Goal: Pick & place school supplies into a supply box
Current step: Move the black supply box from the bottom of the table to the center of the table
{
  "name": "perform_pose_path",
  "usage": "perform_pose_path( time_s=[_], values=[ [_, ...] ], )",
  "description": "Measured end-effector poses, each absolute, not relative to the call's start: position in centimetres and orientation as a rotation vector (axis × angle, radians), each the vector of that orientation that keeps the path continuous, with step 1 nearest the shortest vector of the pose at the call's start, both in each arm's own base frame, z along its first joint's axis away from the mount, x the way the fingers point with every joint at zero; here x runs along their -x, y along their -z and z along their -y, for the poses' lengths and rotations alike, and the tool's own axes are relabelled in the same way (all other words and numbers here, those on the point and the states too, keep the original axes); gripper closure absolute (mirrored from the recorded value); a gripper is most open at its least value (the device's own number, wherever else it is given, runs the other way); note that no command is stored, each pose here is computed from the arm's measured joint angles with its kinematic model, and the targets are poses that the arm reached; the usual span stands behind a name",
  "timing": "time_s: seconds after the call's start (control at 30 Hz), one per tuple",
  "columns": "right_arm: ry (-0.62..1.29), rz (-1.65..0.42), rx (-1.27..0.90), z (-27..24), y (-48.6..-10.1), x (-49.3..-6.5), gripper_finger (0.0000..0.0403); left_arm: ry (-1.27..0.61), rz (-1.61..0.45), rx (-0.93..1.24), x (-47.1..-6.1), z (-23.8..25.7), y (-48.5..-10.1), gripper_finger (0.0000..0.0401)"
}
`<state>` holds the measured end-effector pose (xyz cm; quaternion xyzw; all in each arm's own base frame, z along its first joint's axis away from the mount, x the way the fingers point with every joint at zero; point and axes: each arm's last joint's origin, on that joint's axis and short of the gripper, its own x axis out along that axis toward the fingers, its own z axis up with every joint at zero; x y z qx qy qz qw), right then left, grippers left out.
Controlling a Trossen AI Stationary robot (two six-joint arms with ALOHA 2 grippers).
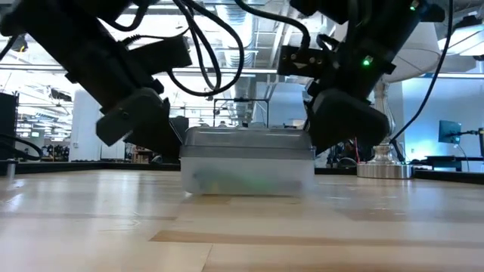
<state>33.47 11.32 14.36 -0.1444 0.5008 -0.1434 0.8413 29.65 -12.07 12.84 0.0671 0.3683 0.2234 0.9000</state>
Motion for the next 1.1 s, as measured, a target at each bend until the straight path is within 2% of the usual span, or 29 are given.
perform_pose_path(
  time_s=[1.1],
  values=[
    [0.297,-1.083,0.295,-10.72,-14.39,-33.56,0.0337,-0.475,-0.783,-0.125,-29.64,11.69,-12.75,0.0324]
  ],
)
